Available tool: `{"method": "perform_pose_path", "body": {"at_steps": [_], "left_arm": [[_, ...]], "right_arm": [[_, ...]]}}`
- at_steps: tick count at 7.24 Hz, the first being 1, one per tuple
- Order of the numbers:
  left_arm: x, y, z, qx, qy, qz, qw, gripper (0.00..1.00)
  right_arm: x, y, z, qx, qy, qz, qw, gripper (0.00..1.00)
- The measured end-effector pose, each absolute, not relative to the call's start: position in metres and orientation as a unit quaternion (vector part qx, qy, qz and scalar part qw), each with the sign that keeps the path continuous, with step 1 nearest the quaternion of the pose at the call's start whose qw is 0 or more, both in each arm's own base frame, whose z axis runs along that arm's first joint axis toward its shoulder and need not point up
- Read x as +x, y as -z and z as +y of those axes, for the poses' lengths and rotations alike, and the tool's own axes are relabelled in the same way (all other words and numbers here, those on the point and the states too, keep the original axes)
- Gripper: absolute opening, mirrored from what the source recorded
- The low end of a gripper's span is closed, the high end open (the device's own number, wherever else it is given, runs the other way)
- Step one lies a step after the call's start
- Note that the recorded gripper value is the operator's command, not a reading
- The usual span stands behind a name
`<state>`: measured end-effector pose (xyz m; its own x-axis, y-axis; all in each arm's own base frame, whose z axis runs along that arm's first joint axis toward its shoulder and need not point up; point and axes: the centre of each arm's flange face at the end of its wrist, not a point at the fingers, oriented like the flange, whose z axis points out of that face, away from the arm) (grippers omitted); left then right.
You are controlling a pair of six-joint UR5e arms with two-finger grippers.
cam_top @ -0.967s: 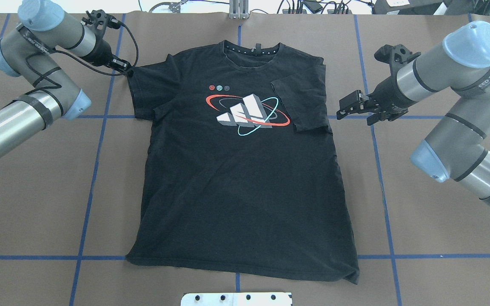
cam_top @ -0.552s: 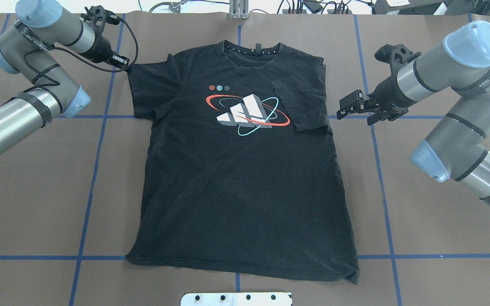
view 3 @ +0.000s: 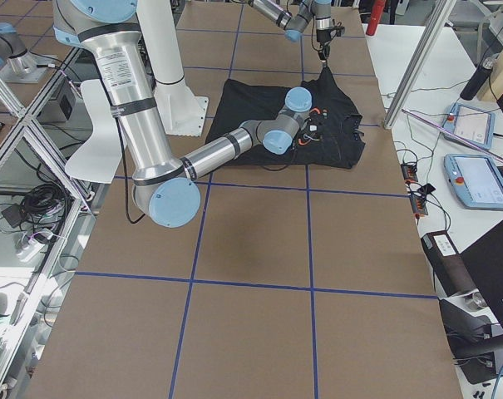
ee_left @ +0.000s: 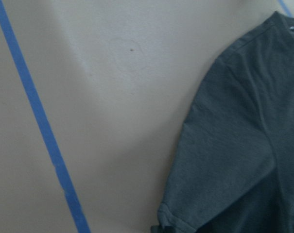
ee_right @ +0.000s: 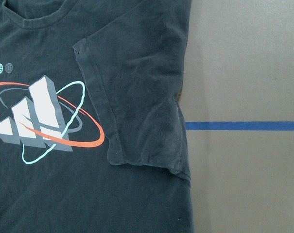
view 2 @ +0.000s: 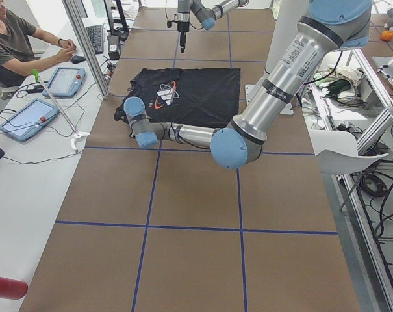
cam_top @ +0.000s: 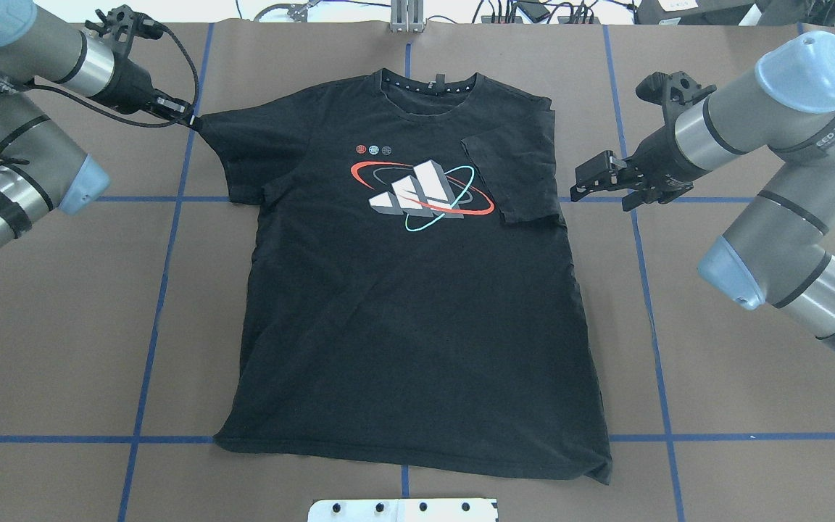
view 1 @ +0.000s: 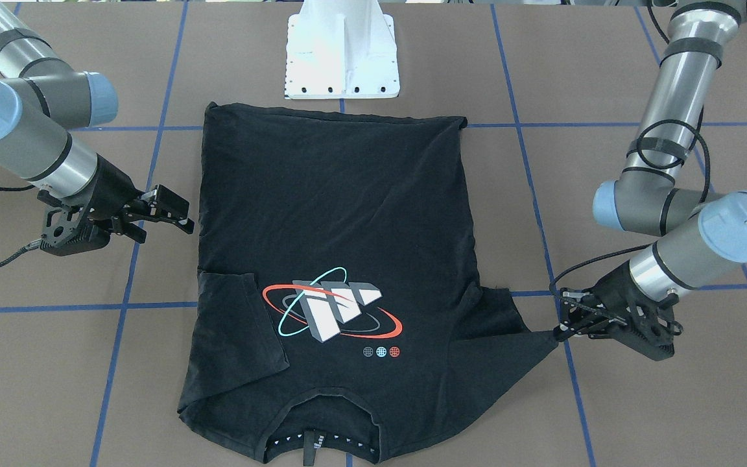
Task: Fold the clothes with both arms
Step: 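Grasp the sleeve nearest the left gripper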
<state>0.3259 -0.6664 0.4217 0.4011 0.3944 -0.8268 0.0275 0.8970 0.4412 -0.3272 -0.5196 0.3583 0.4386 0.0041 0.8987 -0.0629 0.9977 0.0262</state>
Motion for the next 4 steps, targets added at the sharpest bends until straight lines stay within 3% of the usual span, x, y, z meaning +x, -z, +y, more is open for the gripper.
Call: {"method": "perform_pose_path", "body": {"at_steps": [4], "left_arm": [[0.412,-0.308,-0.648,0.158,-0.03,0.587,0.794,0.0]], "right_arm": [[-0.328,-0.364,-0.521,0.025,-0.023,-0.526,0.85,1.0]]}}
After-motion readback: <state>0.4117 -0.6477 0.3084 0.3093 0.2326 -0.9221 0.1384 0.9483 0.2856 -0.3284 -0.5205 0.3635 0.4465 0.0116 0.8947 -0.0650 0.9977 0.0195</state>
